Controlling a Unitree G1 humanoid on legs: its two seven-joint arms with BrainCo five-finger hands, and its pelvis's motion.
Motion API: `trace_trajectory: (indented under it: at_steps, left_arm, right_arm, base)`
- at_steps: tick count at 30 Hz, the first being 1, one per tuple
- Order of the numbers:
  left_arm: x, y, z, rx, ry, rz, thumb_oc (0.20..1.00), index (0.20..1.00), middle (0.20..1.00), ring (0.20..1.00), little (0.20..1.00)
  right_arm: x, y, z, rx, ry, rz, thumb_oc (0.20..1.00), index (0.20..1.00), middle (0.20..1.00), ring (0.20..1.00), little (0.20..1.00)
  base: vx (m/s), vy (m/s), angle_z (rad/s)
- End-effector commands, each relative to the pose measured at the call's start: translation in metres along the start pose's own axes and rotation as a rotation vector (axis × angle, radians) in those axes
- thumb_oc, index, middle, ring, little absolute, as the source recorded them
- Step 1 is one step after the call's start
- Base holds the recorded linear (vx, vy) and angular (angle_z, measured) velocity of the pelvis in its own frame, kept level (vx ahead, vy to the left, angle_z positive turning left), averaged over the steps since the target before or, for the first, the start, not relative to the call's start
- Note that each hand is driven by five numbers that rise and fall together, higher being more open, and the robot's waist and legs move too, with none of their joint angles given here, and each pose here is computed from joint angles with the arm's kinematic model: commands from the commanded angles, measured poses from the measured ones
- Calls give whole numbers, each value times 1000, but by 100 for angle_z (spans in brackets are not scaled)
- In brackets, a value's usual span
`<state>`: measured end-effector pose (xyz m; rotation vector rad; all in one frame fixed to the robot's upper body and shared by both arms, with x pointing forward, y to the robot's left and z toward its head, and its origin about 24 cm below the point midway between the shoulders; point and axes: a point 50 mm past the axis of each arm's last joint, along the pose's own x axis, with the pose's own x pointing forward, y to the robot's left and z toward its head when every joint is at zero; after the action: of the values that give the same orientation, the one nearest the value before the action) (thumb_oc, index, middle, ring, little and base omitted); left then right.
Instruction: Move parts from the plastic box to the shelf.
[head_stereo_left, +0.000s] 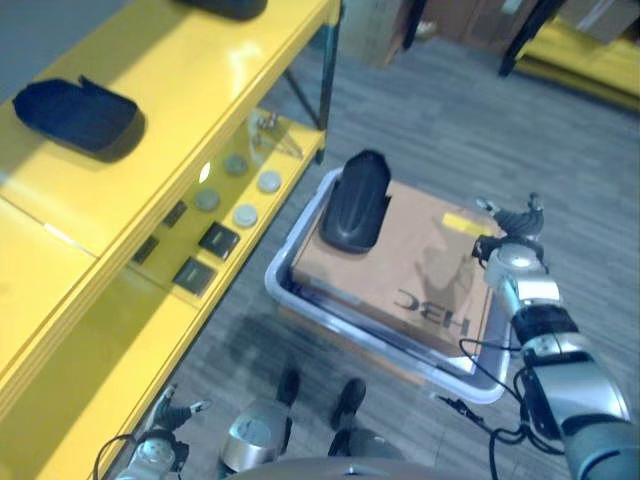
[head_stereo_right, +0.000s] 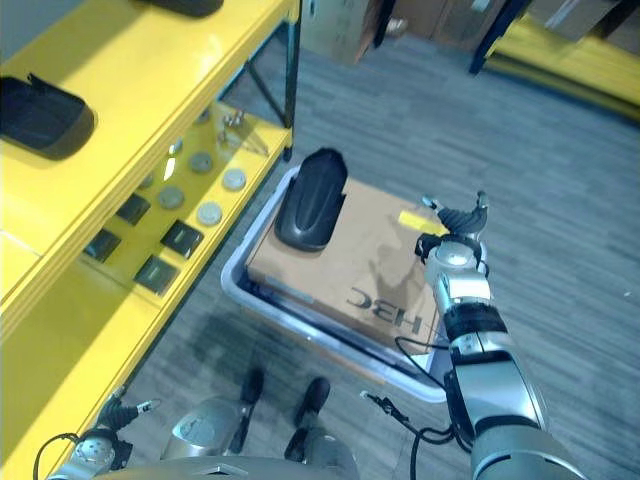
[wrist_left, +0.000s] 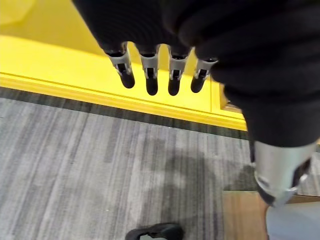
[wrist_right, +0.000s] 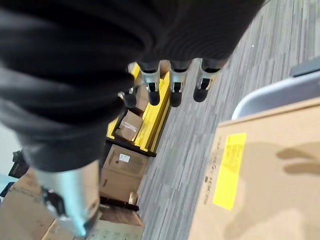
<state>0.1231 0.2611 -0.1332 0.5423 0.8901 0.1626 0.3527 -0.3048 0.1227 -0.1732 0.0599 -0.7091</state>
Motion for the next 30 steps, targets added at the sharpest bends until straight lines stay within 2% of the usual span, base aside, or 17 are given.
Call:
trace_trajectory:
  at_steps: [1,17,30]
  left_arm:
    - [0,8,-2,18,-22,-9,1000,1000,1000,1000,1000]
    - [-2,6,9,6,-115,-24,1000,1000,1000,1000,1000]
    - [-6,-5,-2,4,-84,-69,1000,1000,1000,1000,1000]
  right_arm:
    - [10,-20,25,20,-122,-24,1000,1000,1000,1000,1000]
    - [19,-18,39,8,-130,21,1000,1000,1000,1000,1000]
    - [8,22,25,-18,-47,179,1000,1000,1000,1000,1000]
  base:
    - [-28,30,17]
    - [3,26,3]
    - [10,17,3]
